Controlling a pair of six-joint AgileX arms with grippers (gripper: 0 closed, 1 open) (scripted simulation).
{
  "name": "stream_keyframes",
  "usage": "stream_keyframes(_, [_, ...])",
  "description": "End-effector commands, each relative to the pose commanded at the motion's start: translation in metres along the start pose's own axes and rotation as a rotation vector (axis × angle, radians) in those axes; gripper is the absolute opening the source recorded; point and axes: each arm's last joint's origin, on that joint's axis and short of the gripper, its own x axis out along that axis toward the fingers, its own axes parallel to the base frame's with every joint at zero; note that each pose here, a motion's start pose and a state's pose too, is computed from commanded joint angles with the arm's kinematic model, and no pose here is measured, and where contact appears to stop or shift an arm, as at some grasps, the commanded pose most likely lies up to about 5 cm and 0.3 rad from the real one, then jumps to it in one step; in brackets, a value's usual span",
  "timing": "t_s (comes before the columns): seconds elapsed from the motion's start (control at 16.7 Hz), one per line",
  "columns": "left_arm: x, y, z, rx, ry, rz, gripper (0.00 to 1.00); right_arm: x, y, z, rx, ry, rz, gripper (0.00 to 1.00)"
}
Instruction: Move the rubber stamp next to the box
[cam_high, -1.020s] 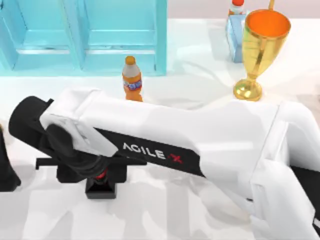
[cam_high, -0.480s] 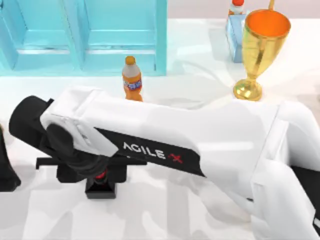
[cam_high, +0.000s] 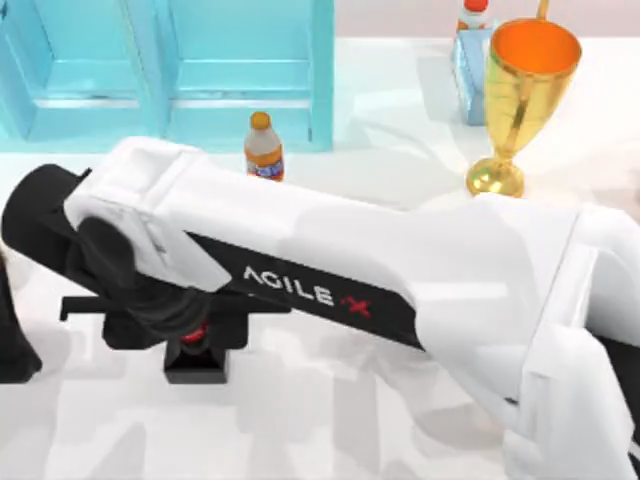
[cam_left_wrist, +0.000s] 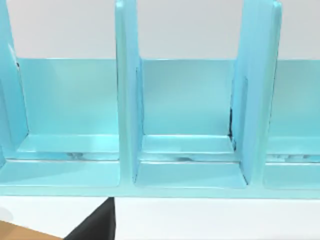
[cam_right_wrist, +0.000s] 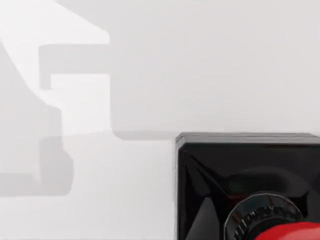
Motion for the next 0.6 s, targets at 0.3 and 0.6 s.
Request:
stream_keyframes(0.3, [0.000,0.000,0.000,0.000,0.000,0.000,1.00,-0.022,-0.002,0.006,0.000,0.000,0.001,0.00])
stream_keyframes(0.6, [0.000,0.000,0.000,0.000,0.000,0.000,1.00,-0.023,-0.004,0.009,0.000,0.001,0.002,0.00])
